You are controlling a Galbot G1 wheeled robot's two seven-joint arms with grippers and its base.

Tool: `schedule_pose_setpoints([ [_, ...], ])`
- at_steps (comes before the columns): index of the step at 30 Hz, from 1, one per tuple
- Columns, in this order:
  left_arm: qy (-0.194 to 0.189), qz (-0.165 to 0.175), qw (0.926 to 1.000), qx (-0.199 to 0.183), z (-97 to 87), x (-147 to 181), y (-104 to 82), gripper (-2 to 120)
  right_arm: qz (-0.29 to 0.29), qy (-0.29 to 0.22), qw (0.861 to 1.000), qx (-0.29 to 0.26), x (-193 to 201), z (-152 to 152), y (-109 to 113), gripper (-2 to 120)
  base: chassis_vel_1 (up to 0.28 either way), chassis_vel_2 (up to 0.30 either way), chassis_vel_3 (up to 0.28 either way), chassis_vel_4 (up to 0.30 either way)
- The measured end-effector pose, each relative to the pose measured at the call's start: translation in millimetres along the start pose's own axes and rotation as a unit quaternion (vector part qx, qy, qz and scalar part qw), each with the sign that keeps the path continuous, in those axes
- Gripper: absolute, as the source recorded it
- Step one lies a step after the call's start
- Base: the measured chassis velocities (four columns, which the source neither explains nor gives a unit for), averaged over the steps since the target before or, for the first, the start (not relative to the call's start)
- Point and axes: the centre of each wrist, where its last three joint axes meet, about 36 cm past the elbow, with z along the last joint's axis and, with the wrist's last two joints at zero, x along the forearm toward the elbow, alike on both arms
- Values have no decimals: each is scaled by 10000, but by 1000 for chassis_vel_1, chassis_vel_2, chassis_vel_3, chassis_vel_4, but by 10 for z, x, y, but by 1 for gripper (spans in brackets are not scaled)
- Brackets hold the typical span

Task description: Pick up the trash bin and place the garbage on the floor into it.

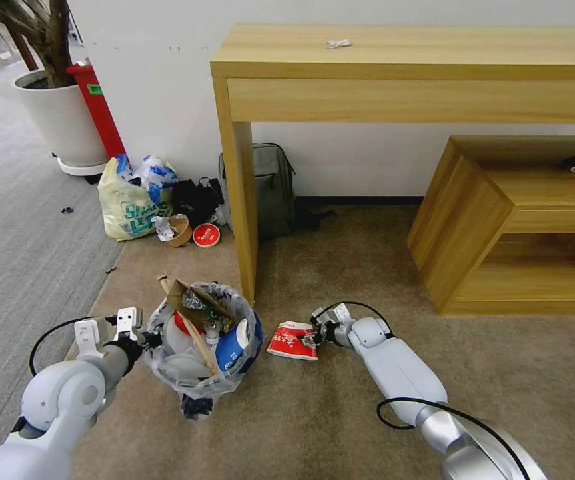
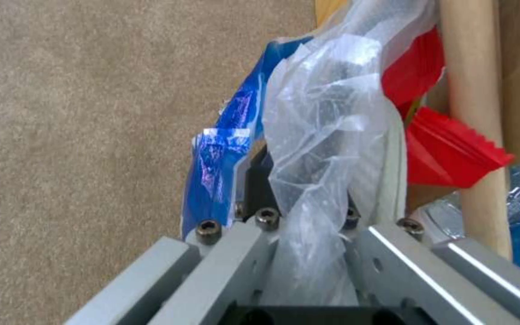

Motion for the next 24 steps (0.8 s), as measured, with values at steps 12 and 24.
schedule_pose_setpoints([
  [12, -18, -16, 10000, 7, -8, -1, -15, 0, -32, -30, 9998, -176, -32, 61, 30, 72, 0, 0, 0, 0],
  [24, -36, -23, 10000, 9, -19, 5, -14, 0, -28, -50, 9997, -235, -63, 106, 89, 36, 0, 0, 0, 0],
])
